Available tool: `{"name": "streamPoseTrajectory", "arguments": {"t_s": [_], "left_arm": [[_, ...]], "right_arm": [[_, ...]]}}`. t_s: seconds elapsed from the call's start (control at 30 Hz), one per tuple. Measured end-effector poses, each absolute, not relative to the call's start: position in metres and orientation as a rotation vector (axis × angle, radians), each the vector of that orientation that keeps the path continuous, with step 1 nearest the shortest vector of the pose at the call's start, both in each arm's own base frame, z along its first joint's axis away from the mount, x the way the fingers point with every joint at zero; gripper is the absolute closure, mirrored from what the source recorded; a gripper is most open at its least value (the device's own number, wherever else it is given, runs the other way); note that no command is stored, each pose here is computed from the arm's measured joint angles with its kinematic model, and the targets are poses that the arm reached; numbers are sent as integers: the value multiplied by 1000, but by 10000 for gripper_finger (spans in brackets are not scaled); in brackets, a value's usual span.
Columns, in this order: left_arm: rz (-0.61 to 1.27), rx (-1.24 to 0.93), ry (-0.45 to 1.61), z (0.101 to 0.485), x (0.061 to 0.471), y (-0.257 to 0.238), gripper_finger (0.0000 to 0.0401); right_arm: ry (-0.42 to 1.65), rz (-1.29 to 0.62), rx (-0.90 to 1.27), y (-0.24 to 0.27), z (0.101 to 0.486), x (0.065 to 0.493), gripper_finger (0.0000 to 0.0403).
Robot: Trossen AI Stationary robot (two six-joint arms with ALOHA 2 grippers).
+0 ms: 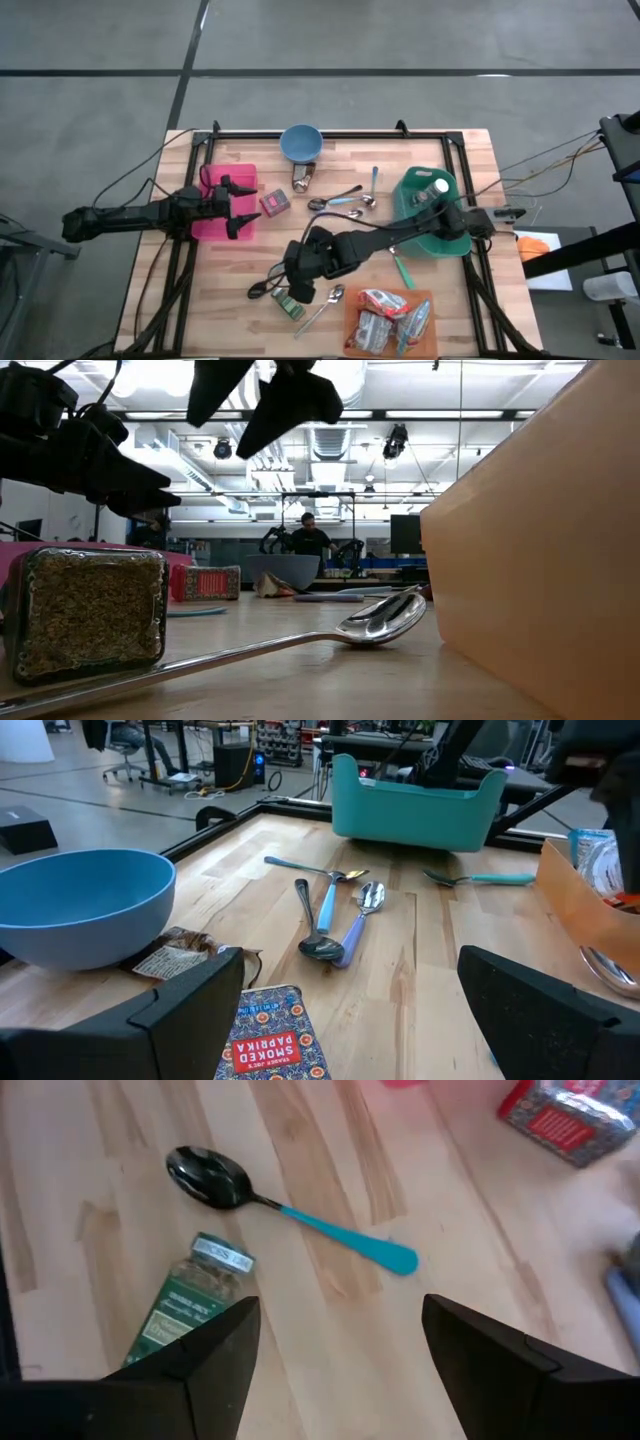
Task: Pick & Place Food Item
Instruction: Put the green seasoning bottle into the green bin
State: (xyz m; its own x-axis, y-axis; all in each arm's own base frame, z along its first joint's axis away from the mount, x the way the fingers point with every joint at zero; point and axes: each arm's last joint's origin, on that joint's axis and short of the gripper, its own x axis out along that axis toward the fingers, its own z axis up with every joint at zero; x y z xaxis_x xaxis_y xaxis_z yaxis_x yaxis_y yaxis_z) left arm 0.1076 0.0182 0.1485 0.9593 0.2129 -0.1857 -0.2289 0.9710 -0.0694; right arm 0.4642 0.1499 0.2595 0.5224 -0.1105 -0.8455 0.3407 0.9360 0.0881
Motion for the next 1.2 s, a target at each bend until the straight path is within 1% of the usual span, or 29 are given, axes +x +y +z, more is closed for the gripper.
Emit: {"name": "streamPoseTrajectory", "arguments": {"t_s": [0.2, 0.4, 0.53, 0.67, 0.9, 1.03, 1.2], "left_arm": [[224, -91, 178, 149, 108, 18, 29], [224, -91, 178, 149, 108, 18, 29], [224, -91, 178, 149, 108, 18, 29], [224, -91, 178, 149, 108, 18, 29], [224, -91, 178, 149, 108, 18, 29], [224, -91, 178, 149, 108, 18, 29], [224, -91, 178, 149, 108, 18, 29]], "right_arm": [[973, -326, 179, 160, 269, 450, 126], [890, -346, 160, 165, 291, 425, 126], [808, -327, 181, 167, 303, 405, 126], [716, -314, 223, 158, 309, 381, 126], [591, -255, 254, 138, 294, 335, 126], [537, -263, 268, 123, 282, 302, 126], [443, -214, 176, 113, 266, 260, 126]]}}
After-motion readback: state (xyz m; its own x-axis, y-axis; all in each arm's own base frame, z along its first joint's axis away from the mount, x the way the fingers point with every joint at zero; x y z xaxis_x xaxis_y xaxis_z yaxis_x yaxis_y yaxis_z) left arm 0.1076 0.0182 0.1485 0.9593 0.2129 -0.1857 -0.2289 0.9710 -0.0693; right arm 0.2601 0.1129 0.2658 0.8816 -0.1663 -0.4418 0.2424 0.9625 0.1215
